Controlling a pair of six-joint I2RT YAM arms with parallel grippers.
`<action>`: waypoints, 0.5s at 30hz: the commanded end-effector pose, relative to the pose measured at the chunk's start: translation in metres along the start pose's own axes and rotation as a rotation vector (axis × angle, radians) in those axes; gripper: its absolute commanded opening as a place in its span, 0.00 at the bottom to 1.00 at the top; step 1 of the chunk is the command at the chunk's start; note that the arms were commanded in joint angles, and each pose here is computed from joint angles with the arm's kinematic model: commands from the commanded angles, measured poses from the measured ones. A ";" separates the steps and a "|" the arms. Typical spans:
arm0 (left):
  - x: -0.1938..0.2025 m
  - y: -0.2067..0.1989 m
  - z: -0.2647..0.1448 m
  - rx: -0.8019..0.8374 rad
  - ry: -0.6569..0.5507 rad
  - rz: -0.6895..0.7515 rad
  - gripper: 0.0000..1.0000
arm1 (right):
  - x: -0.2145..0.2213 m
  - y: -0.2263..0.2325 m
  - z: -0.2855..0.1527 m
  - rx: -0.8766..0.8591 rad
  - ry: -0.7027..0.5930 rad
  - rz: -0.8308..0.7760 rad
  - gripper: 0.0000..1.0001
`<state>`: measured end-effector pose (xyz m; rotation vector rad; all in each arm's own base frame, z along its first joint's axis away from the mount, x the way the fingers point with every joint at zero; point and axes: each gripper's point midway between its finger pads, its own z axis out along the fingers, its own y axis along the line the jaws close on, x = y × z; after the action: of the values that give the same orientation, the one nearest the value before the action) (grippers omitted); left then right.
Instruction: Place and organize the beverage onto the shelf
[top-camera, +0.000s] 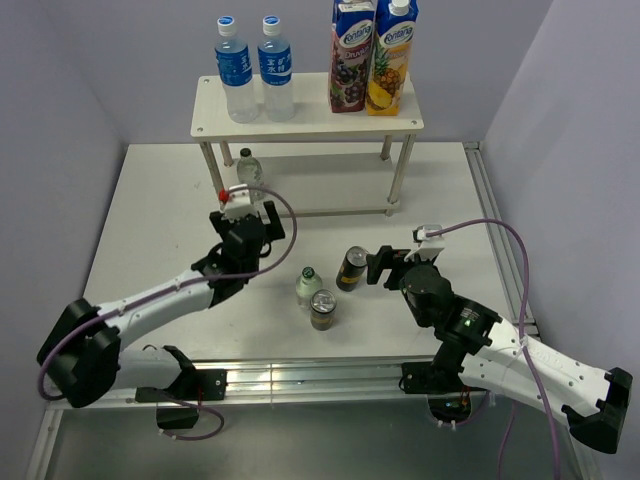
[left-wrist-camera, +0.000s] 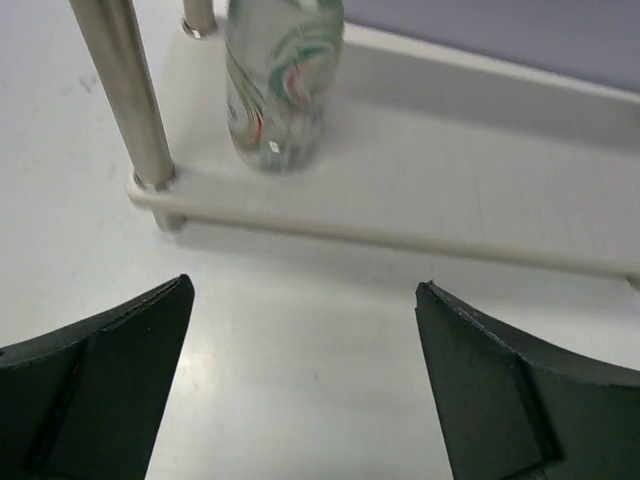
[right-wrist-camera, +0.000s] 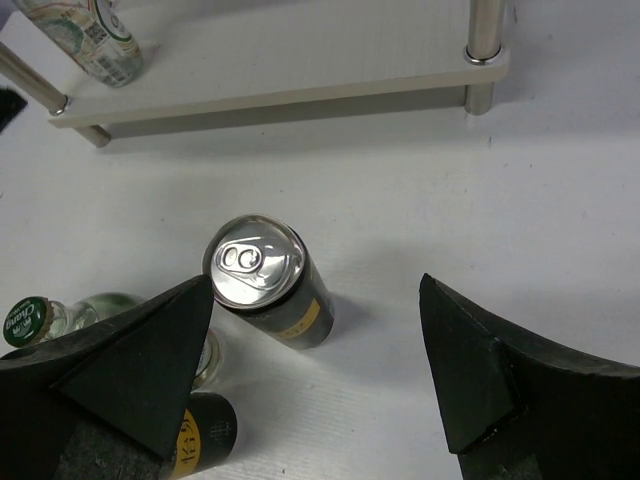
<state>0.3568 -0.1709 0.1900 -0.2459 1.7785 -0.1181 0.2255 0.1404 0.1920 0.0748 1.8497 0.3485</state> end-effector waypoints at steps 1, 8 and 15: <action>0.031 0.011 -0.034 -0.013 0.059 -0.055 0.99 | -0.007 0.000 0.002 0.004 -0.035 0.026 0.90; 0.088 0.014 -0.103 0.095 0.179 -0.099 0.99 | -0.007 -0.002 0.001 0.014 -0.036 0.023 0.90; 0.119 0.006 -0.136 0.104 0.232 -0.108 0.99 | -0.006 -0.003 0.004 0.032 -0.032 0.012 0.90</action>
<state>0.2058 -0.1968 0.1093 -0.1819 1.9860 -0.3309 0.2265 0.1397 0.1923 0.0809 1.8464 0.3426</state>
